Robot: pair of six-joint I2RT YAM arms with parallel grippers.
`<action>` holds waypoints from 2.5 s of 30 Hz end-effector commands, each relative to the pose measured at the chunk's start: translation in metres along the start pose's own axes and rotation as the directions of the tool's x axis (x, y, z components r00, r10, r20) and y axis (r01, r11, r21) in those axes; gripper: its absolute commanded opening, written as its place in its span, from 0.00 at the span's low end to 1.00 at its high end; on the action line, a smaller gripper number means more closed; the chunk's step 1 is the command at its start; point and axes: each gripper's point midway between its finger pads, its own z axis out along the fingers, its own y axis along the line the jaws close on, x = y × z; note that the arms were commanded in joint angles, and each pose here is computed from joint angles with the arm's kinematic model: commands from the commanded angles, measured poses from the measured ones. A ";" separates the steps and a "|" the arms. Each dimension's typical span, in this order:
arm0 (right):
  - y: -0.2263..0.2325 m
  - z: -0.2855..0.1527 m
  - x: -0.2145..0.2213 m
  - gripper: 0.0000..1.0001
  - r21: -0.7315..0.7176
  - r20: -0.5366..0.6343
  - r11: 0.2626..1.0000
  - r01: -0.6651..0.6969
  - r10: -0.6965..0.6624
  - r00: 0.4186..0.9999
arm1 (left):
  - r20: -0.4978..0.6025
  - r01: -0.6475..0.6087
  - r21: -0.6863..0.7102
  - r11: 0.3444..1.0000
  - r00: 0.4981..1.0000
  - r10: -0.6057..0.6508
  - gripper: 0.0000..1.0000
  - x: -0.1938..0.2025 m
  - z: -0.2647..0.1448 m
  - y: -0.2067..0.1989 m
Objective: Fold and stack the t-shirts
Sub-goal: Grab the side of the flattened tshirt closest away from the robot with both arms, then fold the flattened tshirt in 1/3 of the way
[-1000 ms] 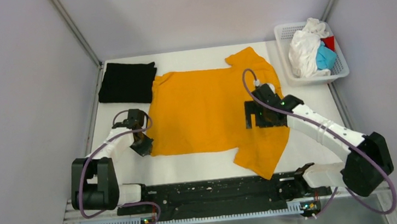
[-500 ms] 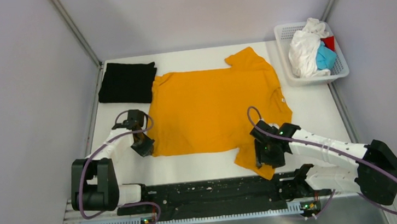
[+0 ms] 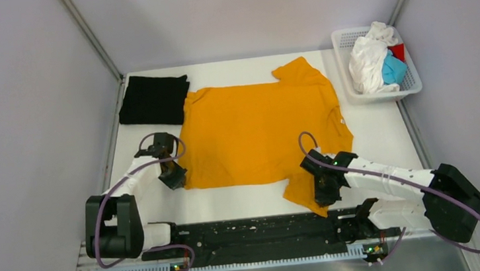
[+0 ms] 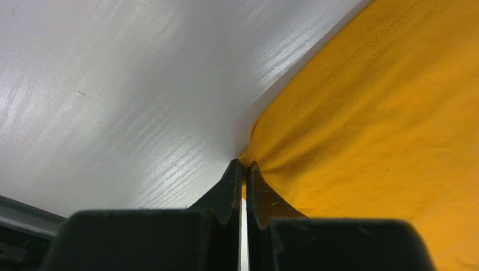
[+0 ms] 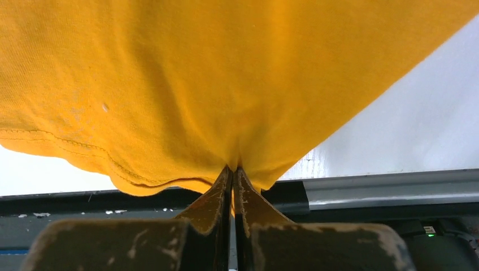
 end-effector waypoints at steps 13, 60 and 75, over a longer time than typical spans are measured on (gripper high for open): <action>-0.007 -0.051 0.033 0.00 -0.141 -0.066 0.987 -0.083 0.074 0.995 | -0.055 0.019 0.020 1.000 0.998 -0.018 0.00 0.034 -0.034 0.031; 0.016 -0.147 -0.293 0.00 -0.203 0.638 0.978 0.056 0.088 0.765 | 0.101 0.011 0.261 0.965 0.994 -0.038 0.00 -0.095 -0.057 -0.122; 0.007 -0.137 -0.323 0.00 -0.157 0.658 0.986 0.057 0.062 0.750 | 0.169 0.082 0.238 0.968 0.978 -0.124 0.00 -0.106 -0.046 -0.114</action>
